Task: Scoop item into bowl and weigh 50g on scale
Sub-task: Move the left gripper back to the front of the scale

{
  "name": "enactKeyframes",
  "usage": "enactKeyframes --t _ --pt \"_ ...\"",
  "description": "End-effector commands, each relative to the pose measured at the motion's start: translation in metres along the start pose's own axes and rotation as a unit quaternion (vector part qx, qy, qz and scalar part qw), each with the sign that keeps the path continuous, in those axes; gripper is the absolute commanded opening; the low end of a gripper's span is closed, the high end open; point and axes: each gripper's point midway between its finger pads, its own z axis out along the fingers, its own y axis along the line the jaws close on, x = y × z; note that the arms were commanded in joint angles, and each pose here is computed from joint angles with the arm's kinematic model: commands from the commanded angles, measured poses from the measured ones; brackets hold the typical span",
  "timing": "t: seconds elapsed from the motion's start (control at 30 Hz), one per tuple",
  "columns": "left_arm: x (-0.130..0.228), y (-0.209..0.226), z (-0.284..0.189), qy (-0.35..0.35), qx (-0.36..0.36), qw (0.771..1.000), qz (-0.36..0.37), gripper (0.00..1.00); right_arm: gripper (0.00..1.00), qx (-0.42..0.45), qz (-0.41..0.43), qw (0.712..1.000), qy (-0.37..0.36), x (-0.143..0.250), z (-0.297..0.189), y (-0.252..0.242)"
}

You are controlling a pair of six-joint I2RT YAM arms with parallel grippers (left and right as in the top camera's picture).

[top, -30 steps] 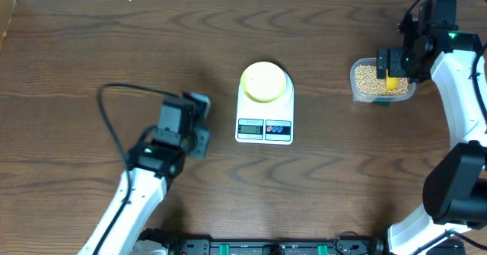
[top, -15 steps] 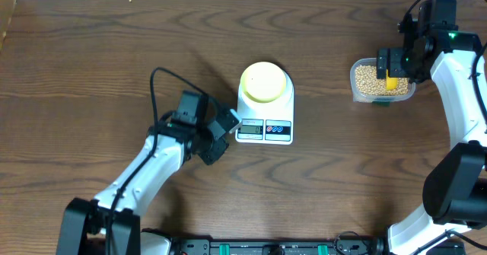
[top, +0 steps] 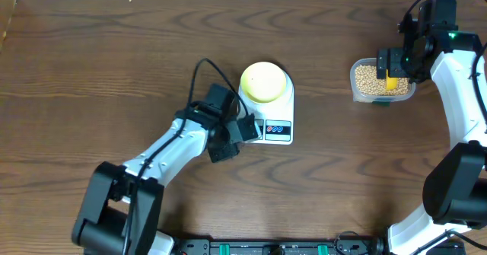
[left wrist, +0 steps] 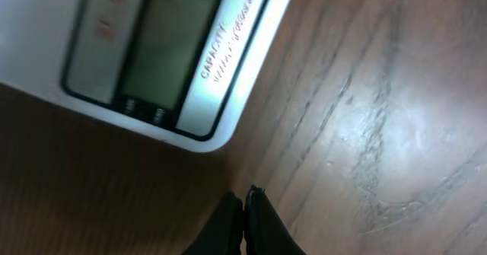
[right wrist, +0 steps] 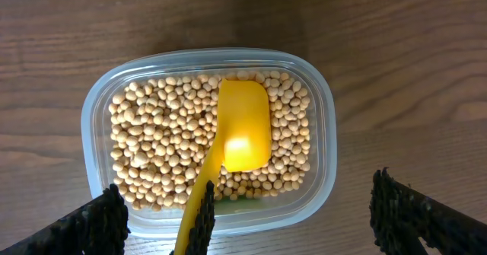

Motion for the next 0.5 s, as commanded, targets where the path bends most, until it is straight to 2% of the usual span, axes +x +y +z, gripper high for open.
enactKeyframes --t 0.0,0.03,0.17,0.2,0.43,0.47 --pt "0.007 0.008 0.006 0.024 -0.009 0.999 0.028 0.17 0.99 0.006 0.009 1.0 0.003 0.002 0.002 -0.007" --pt "0.008 0.008 0.007 0.026 -0.007 0.999 0.037 0.22 0.99 0.006 0.009 1.0 0.003 0.002 0.002 -0.007" --pt "0.006 0.011 0.008 0.022 -0.011 0.997 0.067 0.33 0.99 0.006 0.009 1.0 0.003 0.002 0.002 -0.007" --pt "0.004 0.013 0.008 0.018 -0.017 0.997 0.068 0.4 0.99 0.006 0.009 1.0 0.003 0.002 0.002 -0.007" --pt "-0.007 0.025 0.008 -0.002 -0.042 0.996 0.072 0.53 0.99 0.006 0.009 1.0 0.003 0.002 0.002 -0.007" --pt "-0.007 0.025 0.008 -0.002 -0.042 0.996 0.072 0.7 0.99 0.006 0.009 1.0 0.003 0.002 0.002 -0.007"
